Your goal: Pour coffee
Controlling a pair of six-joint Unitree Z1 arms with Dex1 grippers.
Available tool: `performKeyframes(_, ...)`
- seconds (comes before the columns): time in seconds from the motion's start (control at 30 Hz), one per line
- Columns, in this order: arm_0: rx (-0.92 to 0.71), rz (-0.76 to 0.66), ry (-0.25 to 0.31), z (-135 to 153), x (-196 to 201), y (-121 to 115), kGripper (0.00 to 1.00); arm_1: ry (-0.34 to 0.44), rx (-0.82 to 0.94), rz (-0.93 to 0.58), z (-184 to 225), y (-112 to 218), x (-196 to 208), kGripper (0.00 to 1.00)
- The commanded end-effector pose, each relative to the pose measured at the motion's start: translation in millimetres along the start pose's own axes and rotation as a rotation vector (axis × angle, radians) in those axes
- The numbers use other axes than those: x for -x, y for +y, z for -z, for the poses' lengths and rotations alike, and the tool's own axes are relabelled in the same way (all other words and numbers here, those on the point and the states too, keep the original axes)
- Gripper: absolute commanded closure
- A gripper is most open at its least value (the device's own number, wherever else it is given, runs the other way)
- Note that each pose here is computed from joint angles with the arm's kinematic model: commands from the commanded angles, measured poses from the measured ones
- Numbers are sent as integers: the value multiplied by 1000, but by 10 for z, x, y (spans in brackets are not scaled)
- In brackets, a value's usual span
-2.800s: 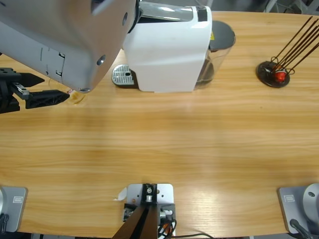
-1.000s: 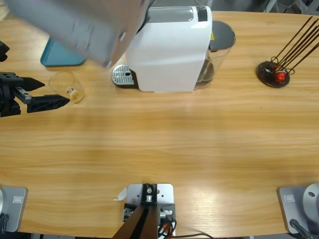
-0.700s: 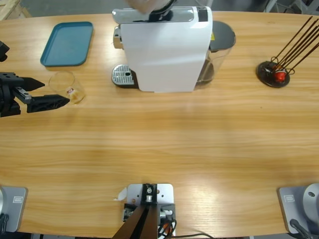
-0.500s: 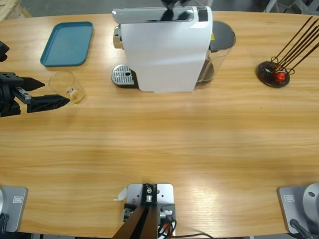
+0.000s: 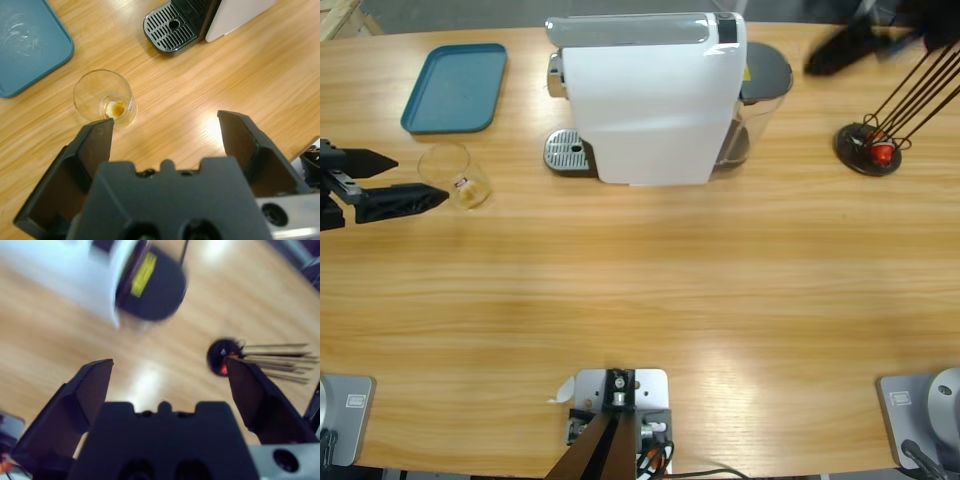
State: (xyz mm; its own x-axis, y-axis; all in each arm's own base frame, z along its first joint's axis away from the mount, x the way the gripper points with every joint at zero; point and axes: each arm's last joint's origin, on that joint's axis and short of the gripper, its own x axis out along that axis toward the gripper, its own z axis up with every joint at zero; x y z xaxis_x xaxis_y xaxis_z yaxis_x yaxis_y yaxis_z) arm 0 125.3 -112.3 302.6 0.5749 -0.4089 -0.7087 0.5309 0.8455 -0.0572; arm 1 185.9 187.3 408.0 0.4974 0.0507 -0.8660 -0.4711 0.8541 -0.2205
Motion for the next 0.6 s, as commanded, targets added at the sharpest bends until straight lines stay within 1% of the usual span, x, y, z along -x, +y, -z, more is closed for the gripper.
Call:
performKeyframes(0.03,152,-110,-175,148,152,265,87,32,-44,-88,740,-73,-219,0)
performKeyframes(0.07,155,-106,-193,208,90,269,87,36,-47,-99,791,-67,-247,0)
performKeyframes(0.13,165,-97,-204,292,1,273,87,48,-50,-114,871,-53,-308,0)
performKeyframes(0.2,167,-90,-186,349,-96,273,87,64,-46,-120,920,-35,-370,0)
performKeyframes(0.27,163,-63,-147,418,-183,261,87,75,-43,-125,957,-18,-429,0)
performKeyframes(0.3,164,-61,-136,452,-208,262,87,78,-43,-128,972,-10,-454,0)
performKeyframes(0.37,171,-61,-134,513,-240,267,87,87,-43,-142,1000,14,-516,0)
performKeyframes(0.6,169,-70,-67,515,-457,259,87,99,-53,-172,1068,56,-623,0)
